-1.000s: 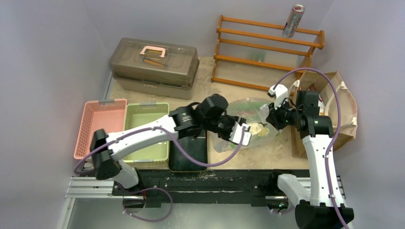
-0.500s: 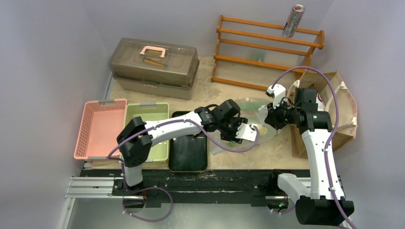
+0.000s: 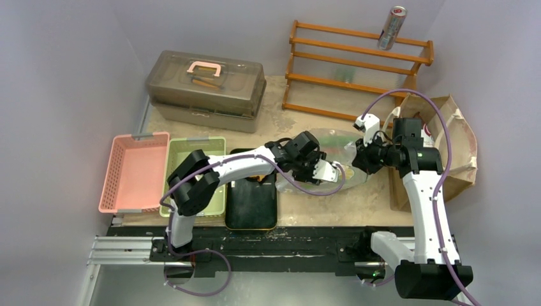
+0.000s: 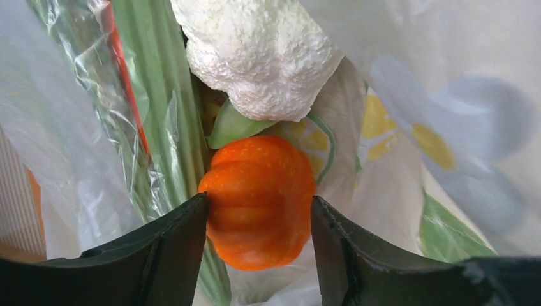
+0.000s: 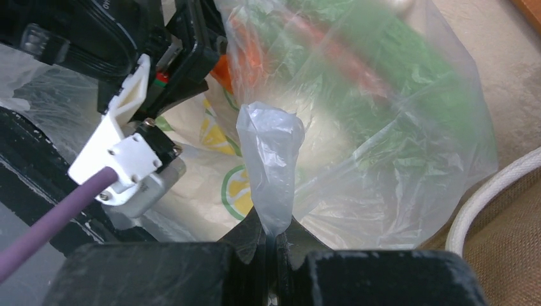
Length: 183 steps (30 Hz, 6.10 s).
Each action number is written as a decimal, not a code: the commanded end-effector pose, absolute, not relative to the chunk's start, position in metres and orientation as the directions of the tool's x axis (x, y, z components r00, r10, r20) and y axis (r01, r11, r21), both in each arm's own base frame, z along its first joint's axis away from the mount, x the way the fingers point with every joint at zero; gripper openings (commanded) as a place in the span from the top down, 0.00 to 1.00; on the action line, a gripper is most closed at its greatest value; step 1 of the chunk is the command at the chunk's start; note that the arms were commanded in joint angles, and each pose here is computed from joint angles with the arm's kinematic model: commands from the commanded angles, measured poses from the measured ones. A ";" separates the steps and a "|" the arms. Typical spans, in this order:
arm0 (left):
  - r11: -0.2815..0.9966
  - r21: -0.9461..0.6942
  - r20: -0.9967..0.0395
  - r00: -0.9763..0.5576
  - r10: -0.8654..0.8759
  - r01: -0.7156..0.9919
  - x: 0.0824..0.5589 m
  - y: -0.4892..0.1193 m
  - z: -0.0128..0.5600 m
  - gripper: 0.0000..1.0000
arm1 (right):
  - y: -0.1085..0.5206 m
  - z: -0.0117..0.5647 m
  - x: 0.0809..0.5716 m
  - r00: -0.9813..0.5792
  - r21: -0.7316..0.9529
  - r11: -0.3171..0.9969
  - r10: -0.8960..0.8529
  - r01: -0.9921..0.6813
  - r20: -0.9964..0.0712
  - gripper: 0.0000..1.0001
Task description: Untie the knot of the grocery bags and take out the mixed food
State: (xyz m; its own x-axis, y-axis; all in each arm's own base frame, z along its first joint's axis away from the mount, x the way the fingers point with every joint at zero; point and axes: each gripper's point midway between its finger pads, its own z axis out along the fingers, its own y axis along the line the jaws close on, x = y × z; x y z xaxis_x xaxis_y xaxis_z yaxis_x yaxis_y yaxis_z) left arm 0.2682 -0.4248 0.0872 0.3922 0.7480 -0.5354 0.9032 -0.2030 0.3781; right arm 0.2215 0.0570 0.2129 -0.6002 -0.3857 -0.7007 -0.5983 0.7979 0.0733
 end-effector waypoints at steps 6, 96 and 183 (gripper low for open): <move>-0.243 0.390 -0.433 0.410 0.802 0.888 0.276 -0.420 0.041 0.34 | 0.058 0.211 0.223 -0.603 0.086 0.789 -0.390 -0.608 -0.696 1.00; -0.372 0.290 -0.451 0.468 0.760 0.882 0.262 -0.421 0.046 0.42 | 0.045 0.187 0.212 -0.645 0.078 0.756 -0.494 -0.650 -0.583 1.00; 0.996 -0.051 -0.353 -0.935 0.046 0.068 0.252 0.130 0.137 0.51 | 0.069 0.265 0.292 -0.540 0.070 0.774 -0.370 -0.629 -0.756 1.00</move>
State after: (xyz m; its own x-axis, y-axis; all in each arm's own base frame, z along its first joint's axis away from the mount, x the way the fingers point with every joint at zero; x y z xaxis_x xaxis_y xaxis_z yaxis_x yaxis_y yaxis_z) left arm 0.2505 0.0987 0.1485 -0.9203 0.0676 -0.3854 0.1198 0.9864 -0.1129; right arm 0.2927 0.0596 0.2541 -0.5604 -0.3460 -0.7525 -0.5828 0.8103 0.0615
